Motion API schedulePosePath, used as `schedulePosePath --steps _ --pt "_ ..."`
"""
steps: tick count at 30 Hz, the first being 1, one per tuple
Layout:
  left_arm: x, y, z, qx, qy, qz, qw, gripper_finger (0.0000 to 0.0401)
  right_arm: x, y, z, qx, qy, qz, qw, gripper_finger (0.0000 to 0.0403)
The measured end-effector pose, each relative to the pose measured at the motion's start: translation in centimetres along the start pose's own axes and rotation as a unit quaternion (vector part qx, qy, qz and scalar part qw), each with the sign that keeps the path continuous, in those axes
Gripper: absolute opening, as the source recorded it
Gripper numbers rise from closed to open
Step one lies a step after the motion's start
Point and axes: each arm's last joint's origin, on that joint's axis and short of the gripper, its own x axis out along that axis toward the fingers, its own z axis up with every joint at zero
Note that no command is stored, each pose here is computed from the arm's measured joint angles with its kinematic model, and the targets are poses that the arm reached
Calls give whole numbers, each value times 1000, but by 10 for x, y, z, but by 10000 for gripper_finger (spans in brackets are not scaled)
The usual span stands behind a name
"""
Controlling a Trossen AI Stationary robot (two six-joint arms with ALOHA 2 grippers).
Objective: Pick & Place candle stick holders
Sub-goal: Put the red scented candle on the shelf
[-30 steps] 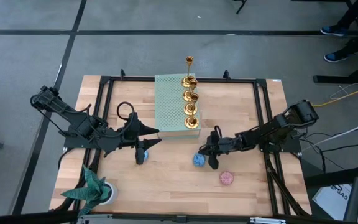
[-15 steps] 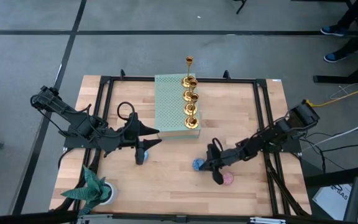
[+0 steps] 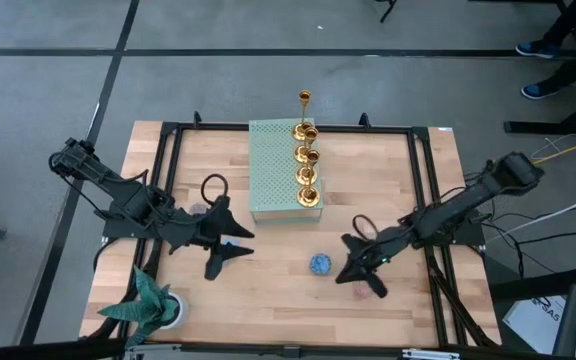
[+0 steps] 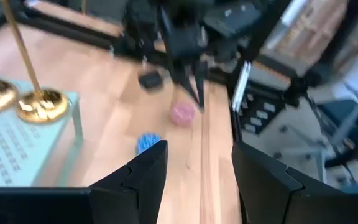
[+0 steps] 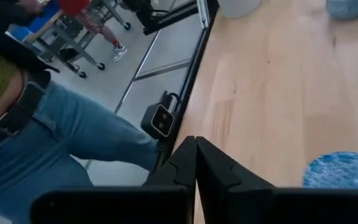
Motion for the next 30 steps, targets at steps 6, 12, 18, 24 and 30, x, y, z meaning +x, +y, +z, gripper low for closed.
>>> schedulePosePath --steps 6,12,18,24,30 --pt "-1 4 -10 3 69 -11 998 178 -50 13 11 -4 5 -8 1000 8" --pt "-3 11 -22 -27 136 17 990 178 -85 17 13 -16 -12 -37 999 13" --pt "-6 17 -29 -31 173 55 983 178 -95 19 16 -39 -31 -32 998 13" --pt "-7 20 -32 -22 178 77 981 178 -103 15 16 -134 -54 -77 986 14" --pt "-8 23 -34 -13 187 93 978 178 -115 -3 -9 -158 -82 -87 980 14"
